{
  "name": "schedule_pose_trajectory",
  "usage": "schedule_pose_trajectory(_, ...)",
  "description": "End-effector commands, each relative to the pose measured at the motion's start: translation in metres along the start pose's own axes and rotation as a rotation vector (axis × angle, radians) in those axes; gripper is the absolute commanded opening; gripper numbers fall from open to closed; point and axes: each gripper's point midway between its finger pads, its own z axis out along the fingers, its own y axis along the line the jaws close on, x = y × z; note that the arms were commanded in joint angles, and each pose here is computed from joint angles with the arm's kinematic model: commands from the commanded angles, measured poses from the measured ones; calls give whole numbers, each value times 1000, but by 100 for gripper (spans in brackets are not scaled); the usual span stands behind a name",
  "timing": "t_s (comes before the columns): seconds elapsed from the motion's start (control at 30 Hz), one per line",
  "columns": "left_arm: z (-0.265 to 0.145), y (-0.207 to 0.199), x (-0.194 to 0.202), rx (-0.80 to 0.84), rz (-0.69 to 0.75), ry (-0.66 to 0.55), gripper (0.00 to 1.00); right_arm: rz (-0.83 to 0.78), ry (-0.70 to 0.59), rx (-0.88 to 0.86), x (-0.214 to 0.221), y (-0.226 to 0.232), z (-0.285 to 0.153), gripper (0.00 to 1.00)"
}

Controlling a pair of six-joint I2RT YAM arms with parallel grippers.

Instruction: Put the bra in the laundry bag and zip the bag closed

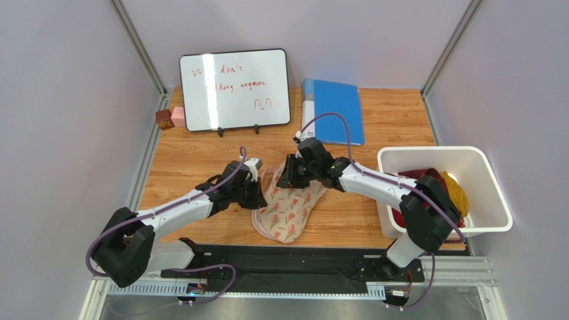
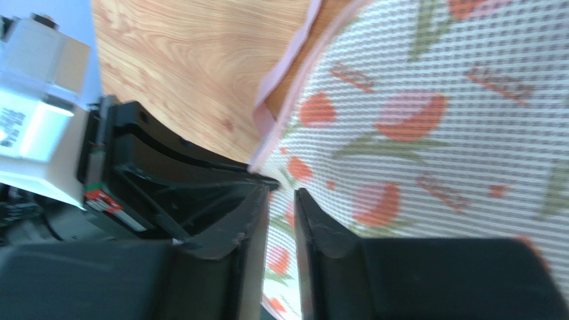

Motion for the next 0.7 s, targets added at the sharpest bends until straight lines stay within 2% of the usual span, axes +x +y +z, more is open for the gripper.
schedule_pose_trajectory(0.0,3,9,-2,-50,12,-9,0,-188,-10,36,-3,-5,-32,35)
schedule_pose_trajectory(0.13,8,5,2,-24,7,22,0,-252,-57,77,2,-20,-67,57)
schedule_pose_trajectory(0.23,10,4,2,-20,-1,35,0,-204,-62,53,7,-34,-87,61)
schedule_pose_trajectory(0.33,10,1,-1,-1,6,14,0,-166,8,-22,26,-39,-92,62)
schedule_pose_trajectory(0.4,7,1,-7,-13,13,-13,0,-194,64,-86,41,-35,-94,64)
schedule_pose_trajectory(0.53,2,7,-12,-45,23,-45,0,-181,118,-148,68,-48,-91,81)
schedule_pose_trajectory(0.67,6,16,-9,-27,-14,-34,0,-139,134,-259,81,-42,-89,88)
